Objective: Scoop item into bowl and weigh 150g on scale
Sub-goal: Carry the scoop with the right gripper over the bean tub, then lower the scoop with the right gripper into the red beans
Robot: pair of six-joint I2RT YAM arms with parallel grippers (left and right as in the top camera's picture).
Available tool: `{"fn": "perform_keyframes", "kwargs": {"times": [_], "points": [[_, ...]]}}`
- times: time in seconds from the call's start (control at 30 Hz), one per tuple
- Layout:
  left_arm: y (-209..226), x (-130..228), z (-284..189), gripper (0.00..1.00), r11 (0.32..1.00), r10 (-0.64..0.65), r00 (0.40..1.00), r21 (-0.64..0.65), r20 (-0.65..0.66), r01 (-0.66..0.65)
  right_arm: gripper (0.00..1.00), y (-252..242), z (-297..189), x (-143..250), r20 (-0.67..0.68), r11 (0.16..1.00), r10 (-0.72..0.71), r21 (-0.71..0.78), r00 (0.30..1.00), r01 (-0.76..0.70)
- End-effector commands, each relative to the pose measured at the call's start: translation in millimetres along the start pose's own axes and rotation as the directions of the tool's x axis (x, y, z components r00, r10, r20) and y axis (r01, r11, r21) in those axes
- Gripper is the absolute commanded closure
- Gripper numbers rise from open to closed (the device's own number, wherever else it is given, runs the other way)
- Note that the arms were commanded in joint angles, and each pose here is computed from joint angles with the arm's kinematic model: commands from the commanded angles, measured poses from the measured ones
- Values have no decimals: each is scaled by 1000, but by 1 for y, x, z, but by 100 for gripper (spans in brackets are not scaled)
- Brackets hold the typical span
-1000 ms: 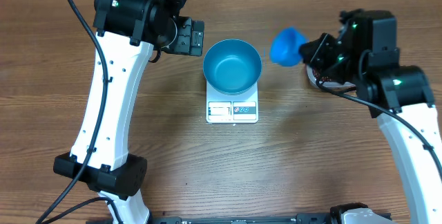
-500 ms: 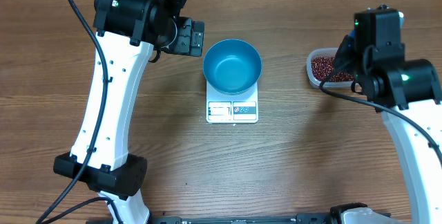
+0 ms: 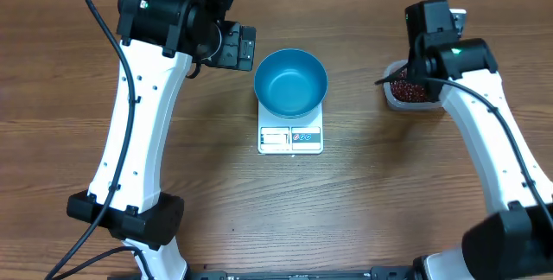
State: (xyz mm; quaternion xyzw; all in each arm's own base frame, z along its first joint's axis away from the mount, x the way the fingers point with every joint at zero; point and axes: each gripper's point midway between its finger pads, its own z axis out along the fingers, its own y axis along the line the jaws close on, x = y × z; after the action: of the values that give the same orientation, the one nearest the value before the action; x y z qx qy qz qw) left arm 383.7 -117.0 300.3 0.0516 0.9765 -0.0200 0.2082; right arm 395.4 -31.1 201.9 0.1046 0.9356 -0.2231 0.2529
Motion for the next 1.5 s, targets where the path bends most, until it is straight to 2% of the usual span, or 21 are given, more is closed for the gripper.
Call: {"fn": "perform_keyframes", "kwargs": {"times": [0.0, 0.57, 1.47], "points": [[3, -2, -6, 0, 1000, 8, 1000, -10, 21, -8, 96, 1, 3, -10, 19, 999, -24, 25, 1000, 23], [3, -2, -6, 0, 1000, 8, 1000, -10, 21, -8, 96, 25, 39, 4, -68, 997, -78, 15, 995, 80], [3, -2, -6, 0, 1000, 8, 1000, -10, 21, -8, 96, 38, 58, 28, -125, 994, -112, -10, 986, 111]]}}
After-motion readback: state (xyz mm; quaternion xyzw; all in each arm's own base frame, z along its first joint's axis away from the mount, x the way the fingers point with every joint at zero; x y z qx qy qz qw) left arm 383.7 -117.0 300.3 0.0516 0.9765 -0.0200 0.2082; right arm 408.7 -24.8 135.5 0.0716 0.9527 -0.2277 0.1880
